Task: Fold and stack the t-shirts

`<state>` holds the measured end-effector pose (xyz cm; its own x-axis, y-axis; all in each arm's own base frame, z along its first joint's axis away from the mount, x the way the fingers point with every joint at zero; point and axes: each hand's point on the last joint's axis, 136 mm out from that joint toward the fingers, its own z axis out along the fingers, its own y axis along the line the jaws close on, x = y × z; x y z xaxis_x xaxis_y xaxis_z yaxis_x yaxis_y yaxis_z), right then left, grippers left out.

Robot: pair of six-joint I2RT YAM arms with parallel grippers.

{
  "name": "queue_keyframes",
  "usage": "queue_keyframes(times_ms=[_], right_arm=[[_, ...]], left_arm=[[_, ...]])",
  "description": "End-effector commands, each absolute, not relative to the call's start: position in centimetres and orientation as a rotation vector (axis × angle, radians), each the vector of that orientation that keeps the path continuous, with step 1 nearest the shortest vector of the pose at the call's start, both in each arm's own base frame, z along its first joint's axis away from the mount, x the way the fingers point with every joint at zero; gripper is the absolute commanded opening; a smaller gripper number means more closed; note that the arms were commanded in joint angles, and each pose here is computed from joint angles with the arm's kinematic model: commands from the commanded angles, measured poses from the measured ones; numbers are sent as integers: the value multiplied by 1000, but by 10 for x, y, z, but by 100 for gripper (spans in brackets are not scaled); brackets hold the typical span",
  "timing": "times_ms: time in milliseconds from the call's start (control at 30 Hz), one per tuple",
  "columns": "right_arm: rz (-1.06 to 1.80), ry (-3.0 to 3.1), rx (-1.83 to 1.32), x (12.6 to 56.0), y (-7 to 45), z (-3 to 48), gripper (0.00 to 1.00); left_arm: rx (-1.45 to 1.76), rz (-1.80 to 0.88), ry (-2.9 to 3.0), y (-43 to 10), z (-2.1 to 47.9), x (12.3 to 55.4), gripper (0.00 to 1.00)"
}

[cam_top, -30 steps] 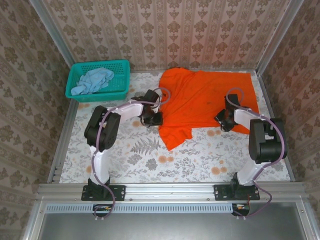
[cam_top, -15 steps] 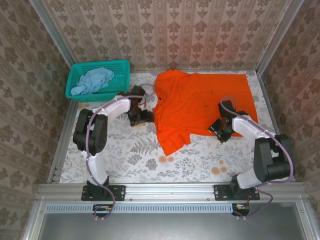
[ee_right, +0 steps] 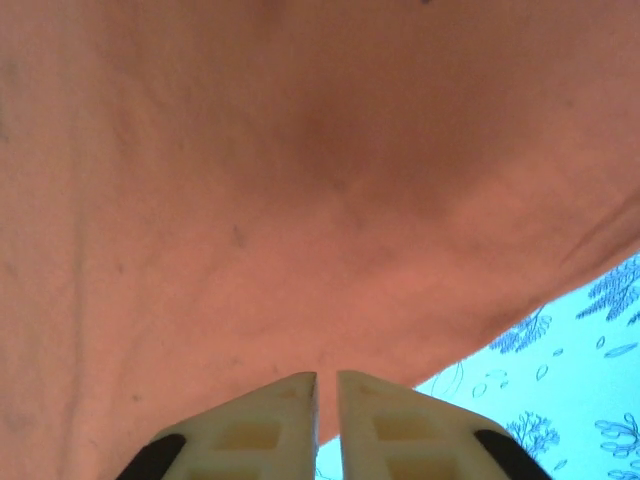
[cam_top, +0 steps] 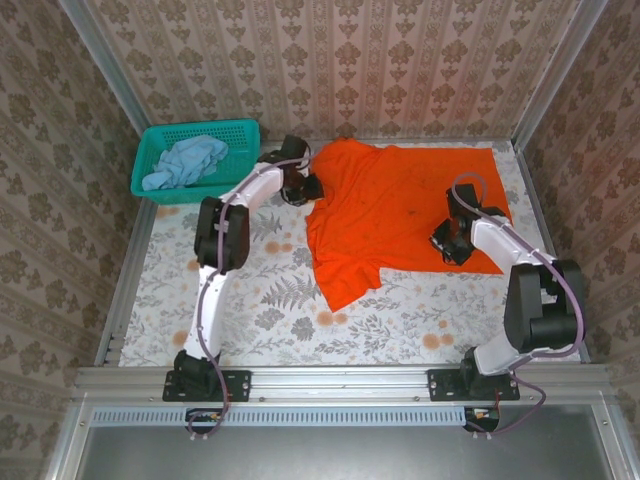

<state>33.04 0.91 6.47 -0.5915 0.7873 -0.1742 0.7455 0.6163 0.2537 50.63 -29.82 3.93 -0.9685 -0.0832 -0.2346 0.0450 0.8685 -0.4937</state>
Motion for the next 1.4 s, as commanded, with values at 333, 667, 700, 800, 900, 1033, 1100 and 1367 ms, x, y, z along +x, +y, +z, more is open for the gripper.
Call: queue_keyframes(times_ms=[333,667,700,800,900,1033,1100,1367], right_arm=[[164,2584,1356,331,-20,49,11],[126,2591,1559,310,-33,20,13],[129,2594,1575,308,-32,17,13],[164,2605,1625,300,-25,10,13],[205,2633,1676,290,-15,3,13],[241,2666,1714,275,-3,0,13],[250,2668,1709,269,0,3,13],[245,2618,1661,264,-1,31,21]], left_arm=[[32,-419,2974,-268,-10,480,15],[90,62,3083,-201,-25,440,14],[102,90,3080,-196,-24,438,14],[110,173,3087,-180,-23,431,14],[79,167,3089,-171,-21,426,14],[45,47,3067,-175,-10,430,28],[40,-25,3035,-183,3,438,36],[37,-242,2887,-221,61,485,61]])
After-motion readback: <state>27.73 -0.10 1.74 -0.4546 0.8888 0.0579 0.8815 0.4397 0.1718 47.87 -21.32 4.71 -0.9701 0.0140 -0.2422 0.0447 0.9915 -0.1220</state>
